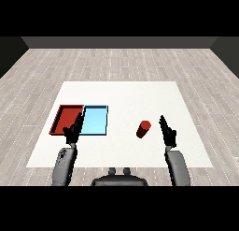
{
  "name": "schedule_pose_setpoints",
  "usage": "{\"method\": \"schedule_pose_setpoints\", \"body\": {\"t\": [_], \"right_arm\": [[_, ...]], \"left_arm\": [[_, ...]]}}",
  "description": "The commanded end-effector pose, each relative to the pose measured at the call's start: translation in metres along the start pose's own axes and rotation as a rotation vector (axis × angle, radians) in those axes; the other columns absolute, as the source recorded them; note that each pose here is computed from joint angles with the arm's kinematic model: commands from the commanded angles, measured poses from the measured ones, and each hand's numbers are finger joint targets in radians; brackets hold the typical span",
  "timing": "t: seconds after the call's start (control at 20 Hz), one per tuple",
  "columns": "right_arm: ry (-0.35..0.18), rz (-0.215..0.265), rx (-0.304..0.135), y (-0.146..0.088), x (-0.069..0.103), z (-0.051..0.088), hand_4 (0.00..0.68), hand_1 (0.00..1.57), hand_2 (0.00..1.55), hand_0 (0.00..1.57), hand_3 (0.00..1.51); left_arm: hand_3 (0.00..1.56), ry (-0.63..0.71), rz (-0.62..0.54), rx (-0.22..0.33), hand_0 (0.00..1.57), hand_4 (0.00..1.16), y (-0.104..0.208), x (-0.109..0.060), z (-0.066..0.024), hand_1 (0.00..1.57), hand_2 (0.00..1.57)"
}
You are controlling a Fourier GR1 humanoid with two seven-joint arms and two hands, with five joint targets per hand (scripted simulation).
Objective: Pick the red can and put it in the red box
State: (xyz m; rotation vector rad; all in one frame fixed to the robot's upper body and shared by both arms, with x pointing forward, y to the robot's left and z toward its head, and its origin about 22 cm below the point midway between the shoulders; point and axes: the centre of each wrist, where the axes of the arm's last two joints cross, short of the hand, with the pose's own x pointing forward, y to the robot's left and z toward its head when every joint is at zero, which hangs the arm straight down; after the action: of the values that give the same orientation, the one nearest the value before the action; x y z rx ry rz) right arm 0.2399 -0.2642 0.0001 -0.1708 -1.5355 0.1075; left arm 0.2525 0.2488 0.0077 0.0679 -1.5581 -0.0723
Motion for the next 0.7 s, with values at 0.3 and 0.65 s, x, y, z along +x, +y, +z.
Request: {"method": "schedule_pose_setpoints", "body": {"t": [0.3, 0.65], "right_arm": [[-0.324, -0.151, 0.034, -0.079, 0.020, 0.019, 0.000, 0.00, 0.00, 0.00, 0.00], [-0.392, -0.208, 0.081, -0.124, -0.014, 0.048, 0.000, 0.00, 0.00, 0.00, 0.00]], "left_arm": [[0.00, -0.421, 0.087, -0.007, 0.00, 0.00, -0.012, 0.042, -0.0111, 0.00, 0.00], [0.00, -0.504, 0.098, 0.001, 0.00, 0.00, -0.005, 0.010, 0.0091, 0.00, 0.00]]}}
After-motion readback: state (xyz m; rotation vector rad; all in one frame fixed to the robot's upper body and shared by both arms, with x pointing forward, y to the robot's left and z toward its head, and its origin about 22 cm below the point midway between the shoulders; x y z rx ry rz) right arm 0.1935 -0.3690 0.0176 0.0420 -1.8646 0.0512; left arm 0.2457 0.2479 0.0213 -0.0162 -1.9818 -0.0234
